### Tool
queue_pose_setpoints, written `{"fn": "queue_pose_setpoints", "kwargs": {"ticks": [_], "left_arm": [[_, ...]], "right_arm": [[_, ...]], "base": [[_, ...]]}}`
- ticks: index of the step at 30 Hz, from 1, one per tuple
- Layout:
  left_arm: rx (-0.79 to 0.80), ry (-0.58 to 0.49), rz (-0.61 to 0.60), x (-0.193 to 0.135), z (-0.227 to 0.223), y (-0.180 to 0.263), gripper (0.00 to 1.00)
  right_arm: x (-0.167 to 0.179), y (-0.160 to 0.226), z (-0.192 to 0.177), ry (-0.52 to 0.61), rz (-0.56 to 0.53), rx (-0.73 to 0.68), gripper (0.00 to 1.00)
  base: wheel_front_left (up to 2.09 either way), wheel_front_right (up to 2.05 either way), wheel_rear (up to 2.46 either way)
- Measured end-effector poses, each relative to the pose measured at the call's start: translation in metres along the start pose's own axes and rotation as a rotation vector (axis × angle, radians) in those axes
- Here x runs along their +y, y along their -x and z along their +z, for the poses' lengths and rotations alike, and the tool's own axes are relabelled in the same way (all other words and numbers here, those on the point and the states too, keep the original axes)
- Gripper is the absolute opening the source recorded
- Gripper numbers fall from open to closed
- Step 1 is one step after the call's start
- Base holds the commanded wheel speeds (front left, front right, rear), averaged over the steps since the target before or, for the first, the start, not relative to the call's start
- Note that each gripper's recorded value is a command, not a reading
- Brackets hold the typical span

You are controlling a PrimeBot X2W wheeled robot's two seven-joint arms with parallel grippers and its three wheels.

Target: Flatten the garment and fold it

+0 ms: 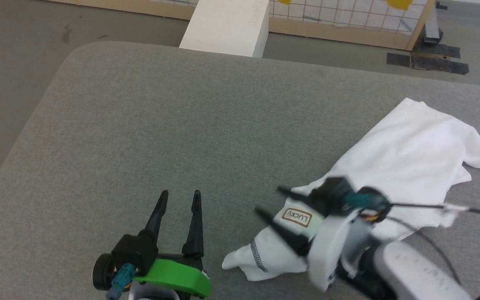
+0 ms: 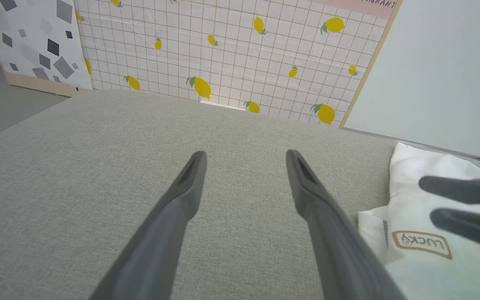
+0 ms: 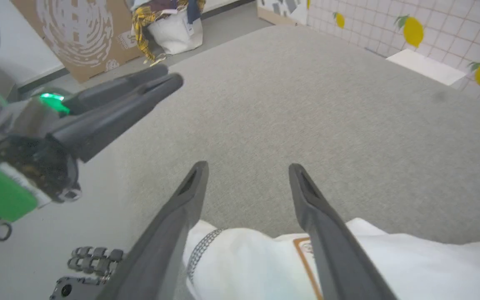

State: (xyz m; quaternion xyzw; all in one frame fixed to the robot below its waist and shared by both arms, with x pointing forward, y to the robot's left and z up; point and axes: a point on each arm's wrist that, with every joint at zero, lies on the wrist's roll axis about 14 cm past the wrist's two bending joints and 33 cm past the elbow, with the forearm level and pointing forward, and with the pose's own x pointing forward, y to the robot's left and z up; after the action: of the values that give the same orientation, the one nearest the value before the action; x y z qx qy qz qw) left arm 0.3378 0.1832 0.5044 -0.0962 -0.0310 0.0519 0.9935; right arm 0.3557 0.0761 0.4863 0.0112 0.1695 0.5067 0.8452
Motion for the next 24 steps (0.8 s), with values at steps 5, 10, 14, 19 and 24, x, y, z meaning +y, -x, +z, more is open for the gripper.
{"fn": "queue_pose_setpoints", "kwargs": {"ticks": [5, 10, 14, 19, 24], "left_arm": [[0.0, 0.001, -0.03, -0.009, -0.001, -0.004, 1.0], [-0.016, -0.01, -0.088, -0.025, 0.003, -0.01, 1.0], [-0.02, -0.008, -0.173, -0.047, 0.002, -0.016, 1.0], [-0.018, 0.0, -0.236, -0.066, 0.001, -0.018, 1.0], [0.015, -0.059, -0.388, -0.1, -0.002, -0.025, 1.0]], "right_arm": [[-0.069, 0.038, 0.04, -0.011, -0.254, -0.188, 1.0], [-0.122, 0.104, 0.046, 0.007, -0.568, -0.314, 1.0], [-0.145, 0.184, 0.008, -0.047, -0.884, -0.333, 1.0], [-0.148, 0.224, -0.021, -0.089, -1.004, -0.286, 1.0], [-0.152, 0.248, -0.024, -0.106, -1.07, -0.308, 1.0]], "base": [[0.0, 0.0, 0.0], [0.0, 0.0, 0.0], [0.0, 0.0, 0.0], [0.0, 0.0, 0.0], [0.0, 0.0, 0.0]]}}
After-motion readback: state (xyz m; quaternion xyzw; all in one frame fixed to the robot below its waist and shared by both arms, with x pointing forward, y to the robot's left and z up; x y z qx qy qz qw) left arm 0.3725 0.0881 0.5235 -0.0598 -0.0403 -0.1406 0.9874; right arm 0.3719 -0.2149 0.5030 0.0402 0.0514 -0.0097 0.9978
